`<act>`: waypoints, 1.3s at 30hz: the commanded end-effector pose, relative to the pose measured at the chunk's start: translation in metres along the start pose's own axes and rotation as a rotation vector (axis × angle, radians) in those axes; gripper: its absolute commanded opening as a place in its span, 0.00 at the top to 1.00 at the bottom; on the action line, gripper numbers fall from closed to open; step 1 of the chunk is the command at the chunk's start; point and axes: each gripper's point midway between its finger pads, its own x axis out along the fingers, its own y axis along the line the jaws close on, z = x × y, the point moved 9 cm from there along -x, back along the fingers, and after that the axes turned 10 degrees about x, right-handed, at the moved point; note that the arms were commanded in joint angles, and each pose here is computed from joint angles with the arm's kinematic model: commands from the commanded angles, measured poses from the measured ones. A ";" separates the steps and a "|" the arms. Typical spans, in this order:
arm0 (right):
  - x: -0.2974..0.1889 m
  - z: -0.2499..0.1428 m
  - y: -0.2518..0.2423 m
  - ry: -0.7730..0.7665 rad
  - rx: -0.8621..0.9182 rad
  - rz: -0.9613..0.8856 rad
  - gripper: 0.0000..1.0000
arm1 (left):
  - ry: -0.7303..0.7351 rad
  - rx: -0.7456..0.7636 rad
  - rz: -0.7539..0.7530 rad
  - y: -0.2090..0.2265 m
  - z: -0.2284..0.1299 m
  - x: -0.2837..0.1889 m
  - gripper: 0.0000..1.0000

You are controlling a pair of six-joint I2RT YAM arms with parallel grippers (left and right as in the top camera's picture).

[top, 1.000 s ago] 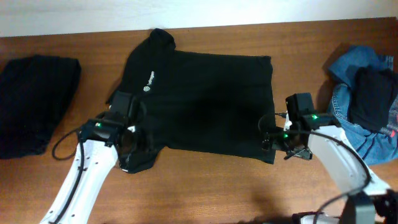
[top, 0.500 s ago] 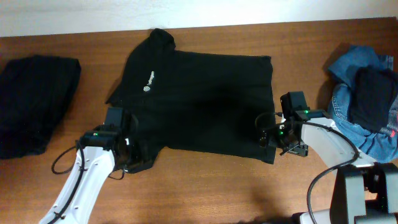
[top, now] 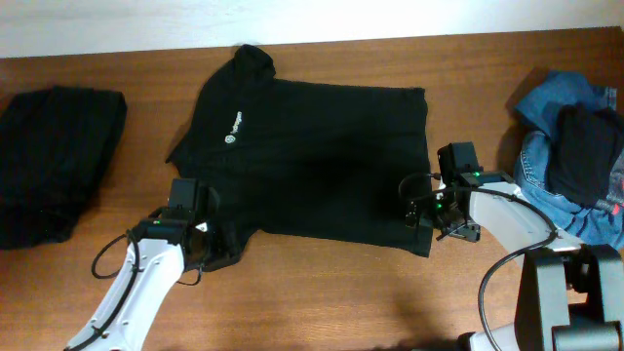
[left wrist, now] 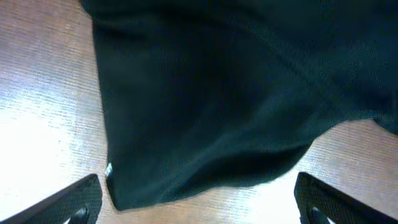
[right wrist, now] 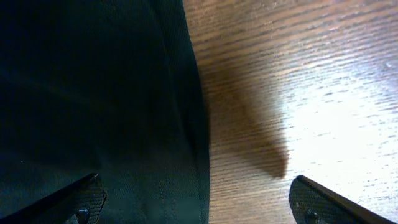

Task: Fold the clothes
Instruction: 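Grasp the bottom hem corners with both grippers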

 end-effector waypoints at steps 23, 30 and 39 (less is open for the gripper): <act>0.017 -0.014 -0.008 0.032 0.162 -0.007 0.09 | -0.015 0.011 -0.022 0.000 -0.002 0.007 0.01; 0.023 -0.023 -0.013 0.055 0.175 -0.022 0.12 | -0.014 0.011 -0.022 0.000 -0.002 0.007 0.01; 0.034 -0.036 -0.015 0.094 0.158 0.012 0.25 | -0.014 0.011 -0.022 0.000 -0.002 0.007 0.01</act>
